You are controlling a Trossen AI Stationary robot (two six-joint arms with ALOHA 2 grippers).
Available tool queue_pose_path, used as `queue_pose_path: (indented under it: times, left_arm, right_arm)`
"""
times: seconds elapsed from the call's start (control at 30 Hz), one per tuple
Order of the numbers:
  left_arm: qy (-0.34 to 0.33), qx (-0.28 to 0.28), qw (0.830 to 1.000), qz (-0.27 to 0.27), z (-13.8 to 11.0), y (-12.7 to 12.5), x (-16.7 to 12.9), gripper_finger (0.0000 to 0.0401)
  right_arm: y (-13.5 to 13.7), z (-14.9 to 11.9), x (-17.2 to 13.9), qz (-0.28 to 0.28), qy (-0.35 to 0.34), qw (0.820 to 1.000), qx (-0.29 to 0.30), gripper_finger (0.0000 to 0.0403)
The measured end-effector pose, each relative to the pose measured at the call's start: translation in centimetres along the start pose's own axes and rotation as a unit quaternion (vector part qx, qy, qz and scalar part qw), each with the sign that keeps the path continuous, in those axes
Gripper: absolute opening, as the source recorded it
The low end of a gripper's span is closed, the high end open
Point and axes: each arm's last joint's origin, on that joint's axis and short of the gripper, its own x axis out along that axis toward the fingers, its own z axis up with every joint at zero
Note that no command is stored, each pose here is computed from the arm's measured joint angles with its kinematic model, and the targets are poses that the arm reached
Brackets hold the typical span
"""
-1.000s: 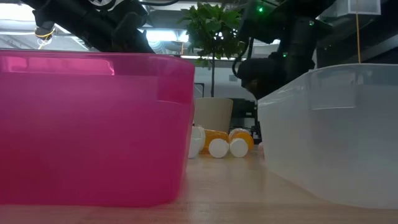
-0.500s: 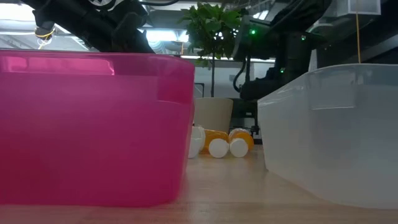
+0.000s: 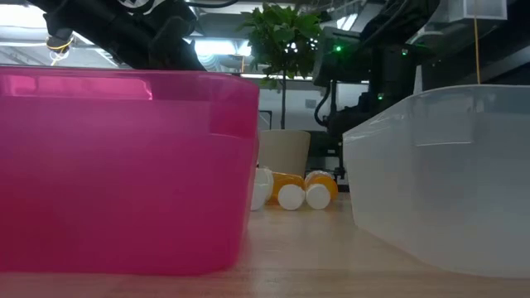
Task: Pick and place medicine bottles into bin by pill shape (circle, oval)
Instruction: Put the small pink pill bottle into the transparent bin
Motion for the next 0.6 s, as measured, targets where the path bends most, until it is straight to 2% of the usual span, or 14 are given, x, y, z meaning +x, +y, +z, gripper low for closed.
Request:
queue_pose_path:
  times: [0.17, 0.37, 0.6]
  left_arm:
    - [0.000, 0.000, 1.000, 0.000, 0.0, 0.0, 0.0, 0.0237]
    - [0.000, 0.000, 1.000, 0.000, 0.0, 0.0, 0.0, 0.0237]
    - [0.000, 0.000, 1.000, 0.000, 0.0, 0.0, 0.0, 0.0237]
  right_arm:
    - [0.1, 0.1, -0.4, -0.006, 0.007, 1.000, -0.028, 0.0110]
    - [0.8, 1.0, -2.4, -0.021, 0.008, 0.998, -0.057, 0.0104]
    - [3.2, 1.8, -6.1, -0.011, -0.002, 0.994, -0.112, 0.0109]
